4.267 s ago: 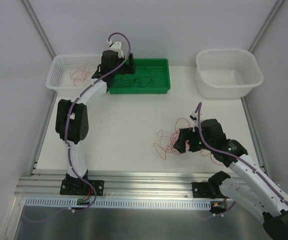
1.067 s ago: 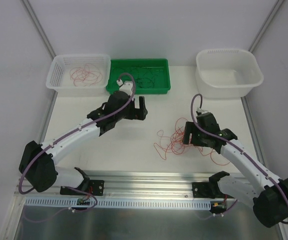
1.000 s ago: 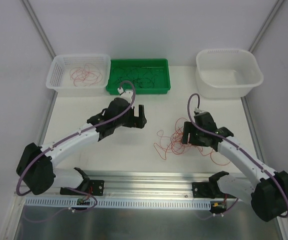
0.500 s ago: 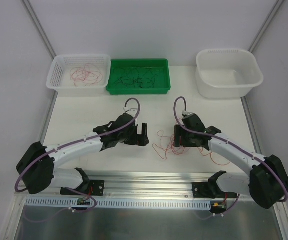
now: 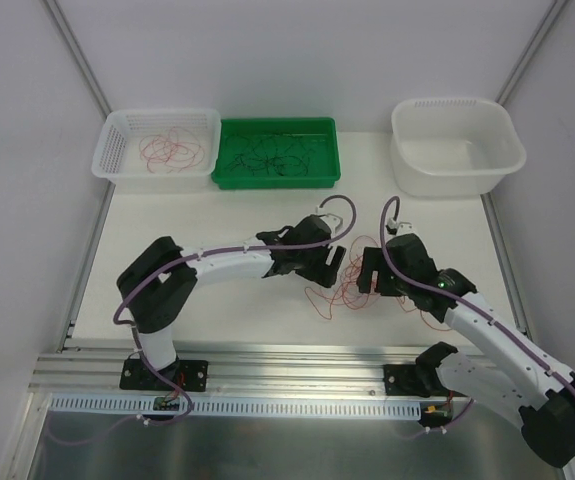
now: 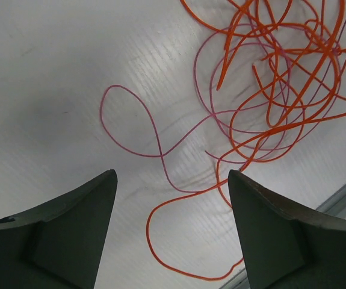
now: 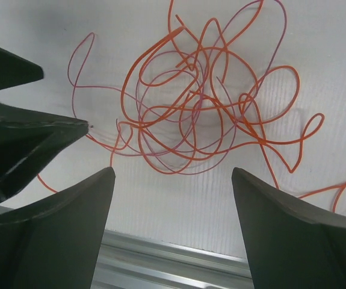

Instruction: Untangle the cables

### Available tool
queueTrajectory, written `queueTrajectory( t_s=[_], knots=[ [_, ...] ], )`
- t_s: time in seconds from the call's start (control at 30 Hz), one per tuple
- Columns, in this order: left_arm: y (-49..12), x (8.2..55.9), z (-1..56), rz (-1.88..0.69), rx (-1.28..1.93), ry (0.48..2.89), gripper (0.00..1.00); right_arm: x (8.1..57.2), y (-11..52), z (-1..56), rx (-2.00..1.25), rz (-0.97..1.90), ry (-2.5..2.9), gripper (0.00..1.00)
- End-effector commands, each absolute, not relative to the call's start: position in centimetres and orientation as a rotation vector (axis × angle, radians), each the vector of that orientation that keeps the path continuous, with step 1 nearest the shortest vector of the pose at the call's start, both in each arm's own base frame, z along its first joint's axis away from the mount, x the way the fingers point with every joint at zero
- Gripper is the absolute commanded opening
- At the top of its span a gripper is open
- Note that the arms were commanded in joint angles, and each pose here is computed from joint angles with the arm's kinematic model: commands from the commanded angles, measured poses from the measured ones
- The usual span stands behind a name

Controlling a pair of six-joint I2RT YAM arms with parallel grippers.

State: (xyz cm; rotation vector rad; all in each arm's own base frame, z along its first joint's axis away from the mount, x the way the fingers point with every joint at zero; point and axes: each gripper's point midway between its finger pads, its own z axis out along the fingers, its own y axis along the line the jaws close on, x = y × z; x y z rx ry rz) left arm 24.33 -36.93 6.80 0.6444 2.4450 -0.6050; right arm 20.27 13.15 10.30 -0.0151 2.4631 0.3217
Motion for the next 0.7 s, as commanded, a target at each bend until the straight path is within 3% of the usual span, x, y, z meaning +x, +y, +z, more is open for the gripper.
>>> queueTrajectory(
  t_s=[0.0, 0.2, 0.37, 0.5, 0.67],
  knots=[
    [-38.5, 23.9, 6.2, -0.569, 0.821, 2.393, 0.74, 19.5, 12.0, 10.9, 0.003, 0.29, 2.446, 0.84],
    [-39.0, 25.1, 3.8, -0.448, 0.845, 2.398, 0.49, 19.1, 11.6, 11.0, 0.023, 0.305, 2.423, 0.84],
    [-38.9, 25.4, 4.4, -0.406, 0.808, 2.377, 0.0, 18.7, 11.8, 10.2, 0.025, 0.324, 2.437, 0.84],
    [-37.2, 26.0, 7.8, -0.361, 0.743, 2.313, 0.0, 18.9, 12.8, 9.5, 0.032, 0.378, 2.44, 0.84],
    [-34.5, 26.4, 16.6, -0.375, 0.664, 2.139, 0.0, 19.4, 13.7, 8.0, 0.04, 0.403, 2.467, 0.84]
  ],
)
